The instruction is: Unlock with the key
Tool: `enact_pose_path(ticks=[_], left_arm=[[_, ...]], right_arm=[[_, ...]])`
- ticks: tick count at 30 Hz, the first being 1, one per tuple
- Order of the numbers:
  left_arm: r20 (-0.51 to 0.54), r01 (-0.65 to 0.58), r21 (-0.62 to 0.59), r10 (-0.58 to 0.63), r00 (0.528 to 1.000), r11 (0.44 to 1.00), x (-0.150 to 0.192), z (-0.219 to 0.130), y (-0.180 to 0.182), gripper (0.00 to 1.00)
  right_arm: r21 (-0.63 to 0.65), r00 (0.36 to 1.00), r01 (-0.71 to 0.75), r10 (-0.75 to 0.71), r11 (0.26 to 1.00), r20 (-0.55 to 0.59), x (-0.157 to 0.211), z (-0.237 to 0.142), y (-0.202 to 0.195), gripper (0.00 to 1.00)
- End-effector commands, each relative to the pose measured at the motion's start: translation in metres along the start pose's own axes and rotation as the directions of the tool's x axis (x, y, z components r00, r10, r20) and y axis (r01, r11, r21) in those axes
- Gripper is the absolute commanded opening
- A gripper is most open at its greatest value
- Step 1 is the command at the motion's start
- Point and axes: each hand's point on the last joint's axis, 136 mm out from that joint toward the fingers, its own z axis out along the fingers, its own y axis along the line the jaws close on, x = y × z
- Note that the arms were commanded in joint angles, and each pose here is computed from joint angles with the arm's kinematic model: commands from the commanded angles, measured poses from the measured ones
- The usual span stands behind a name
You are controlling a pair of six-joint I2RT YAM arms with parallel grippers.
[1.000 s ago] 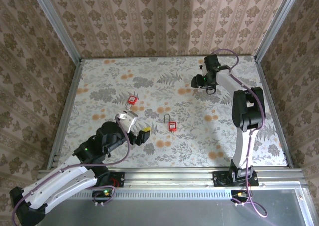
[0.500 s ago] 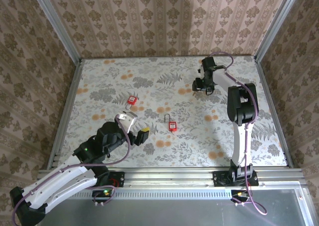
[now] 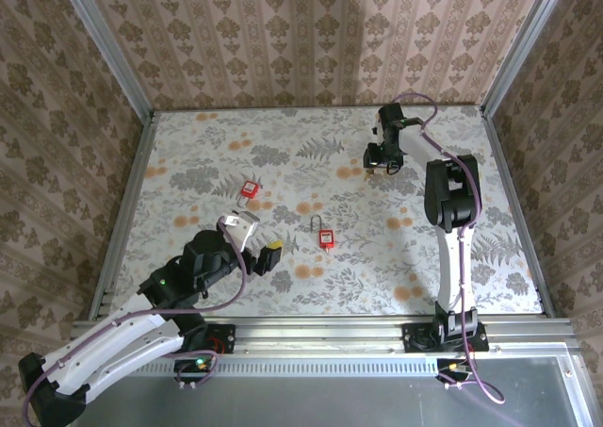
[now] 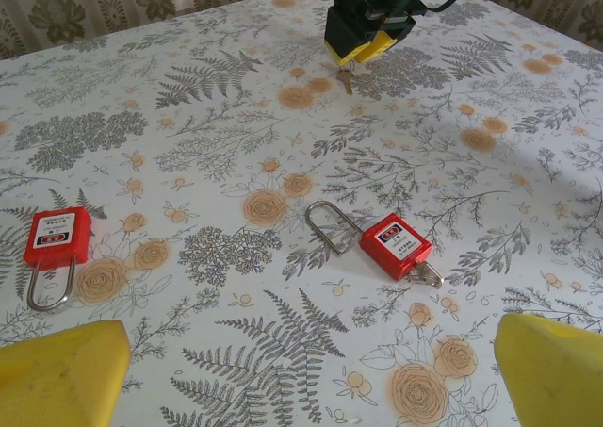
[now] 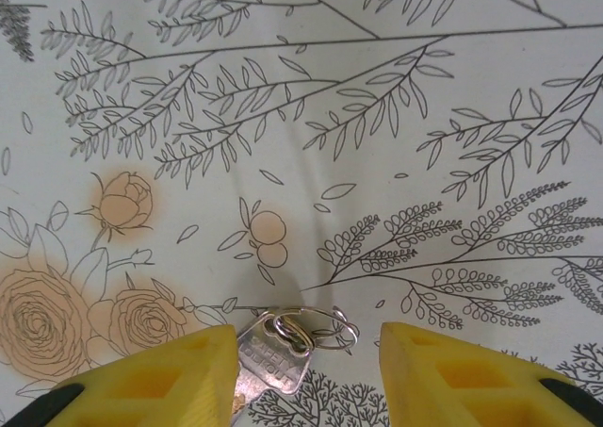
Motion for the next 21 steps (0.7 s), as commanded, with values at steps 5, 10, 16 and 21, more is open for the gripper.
enact_pose_path(ticks=[5,10,16,21], left_arm=[[-0.007,0.013,-0.013,-0.013,1.0,1.0,0.0019,0.0006,0.0032,1.0],[-0.011,0.016,-0.012,-0.016,1.0,1.0,0.0029,0.0007,0.0032,1.0],[-0.009,0.016,-0.01,-0.016,1.0,1.0,0.0024,0.0006,0.0028,1.0],[-0.009,0.016,-0.009,-0.016,1.0,1.0,0.0025,0.0006,0.0025,1.0]], right_arm=[[-0.02,0.998,0.017,-0.018,1.0,-0.059,0.0089,0.0065,0.0075,0.44],[-0.021,0.998,0.013,-0.014,1.0,-0.056,0.0082,0.0068,0.0086,0.4],[-0.013,0.998,0.017,-0.018,1.0,-0.059,0.0063,0.0081,0.0083,0.37],[0.01,0.997,0.025,-0.024,1.0,-0.067,0.005,0.0094,0.0069,0.36]])
